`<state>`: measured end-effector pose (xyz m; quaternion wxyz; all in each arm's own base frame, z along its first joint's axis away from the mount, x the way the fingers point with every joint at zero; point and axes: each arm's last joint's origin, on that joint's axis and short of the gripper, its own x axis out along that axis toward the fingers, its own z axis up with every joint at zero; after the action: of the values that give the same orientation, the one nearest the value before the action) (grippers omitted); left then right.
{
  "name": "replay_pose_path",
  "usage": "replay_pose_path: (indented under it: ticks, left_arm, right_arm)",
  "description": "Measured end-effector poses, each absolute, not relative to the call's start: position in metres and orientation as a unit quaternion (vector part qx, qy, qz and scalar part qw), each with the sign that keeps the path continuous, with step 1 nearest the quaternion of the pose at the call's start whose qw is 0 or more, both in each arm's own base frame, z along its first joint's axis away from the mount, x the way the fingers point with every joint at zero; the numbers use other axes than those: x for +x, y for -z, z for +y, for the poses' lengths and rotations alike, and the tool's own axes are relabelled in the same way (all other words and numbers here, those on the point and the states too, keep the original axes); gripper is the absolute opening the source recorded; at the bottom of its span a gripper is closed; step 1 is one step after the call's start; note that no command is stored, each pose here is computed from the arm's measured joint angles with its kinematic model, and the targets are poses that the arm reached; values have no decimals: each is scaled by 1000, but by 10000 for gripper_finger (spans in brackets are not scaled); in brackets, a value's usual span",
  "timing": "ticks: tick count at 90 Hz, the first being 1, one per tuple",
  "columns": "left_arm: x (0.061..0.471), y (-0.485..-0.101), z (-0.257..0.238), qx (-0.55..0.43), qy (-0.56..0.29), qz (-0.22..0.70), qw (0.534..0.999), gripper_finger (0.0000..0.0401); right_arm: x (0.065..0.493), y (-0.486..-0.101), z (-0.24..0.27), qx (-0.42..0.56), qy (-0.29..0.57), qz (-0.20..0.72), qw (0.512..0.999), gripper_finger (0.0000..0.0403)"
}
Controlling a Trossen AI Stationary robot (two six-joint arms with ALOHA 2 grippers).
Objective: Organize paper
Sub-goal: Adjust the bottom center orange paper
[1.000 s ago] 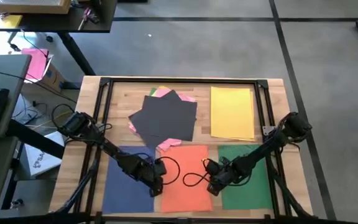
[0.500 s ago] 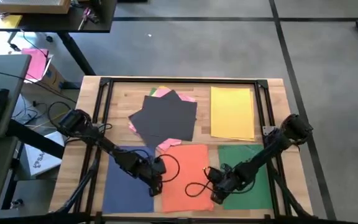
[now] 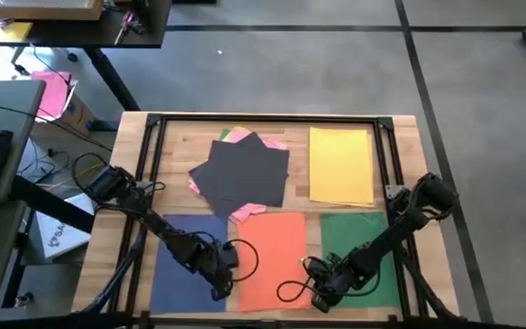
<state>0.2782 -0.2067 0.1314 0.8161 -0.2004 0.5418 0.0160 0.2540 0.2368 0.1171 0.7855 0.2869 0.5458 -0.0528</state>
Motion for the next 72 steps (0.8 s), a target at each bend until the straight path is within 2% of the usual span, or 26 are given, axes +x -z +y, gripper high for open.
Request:
replay_pose_path:
  ticks: [23,72]
  left_arm:
    - [281,-124,-208,-192,-21,541,819,0]
    - [282,-129,-206,-184,-18,525,831,0]
  right_arm:
    - [259,-118,237,297,46,527,795,0]
    - [260,-126,234,257,27,512,819,0]
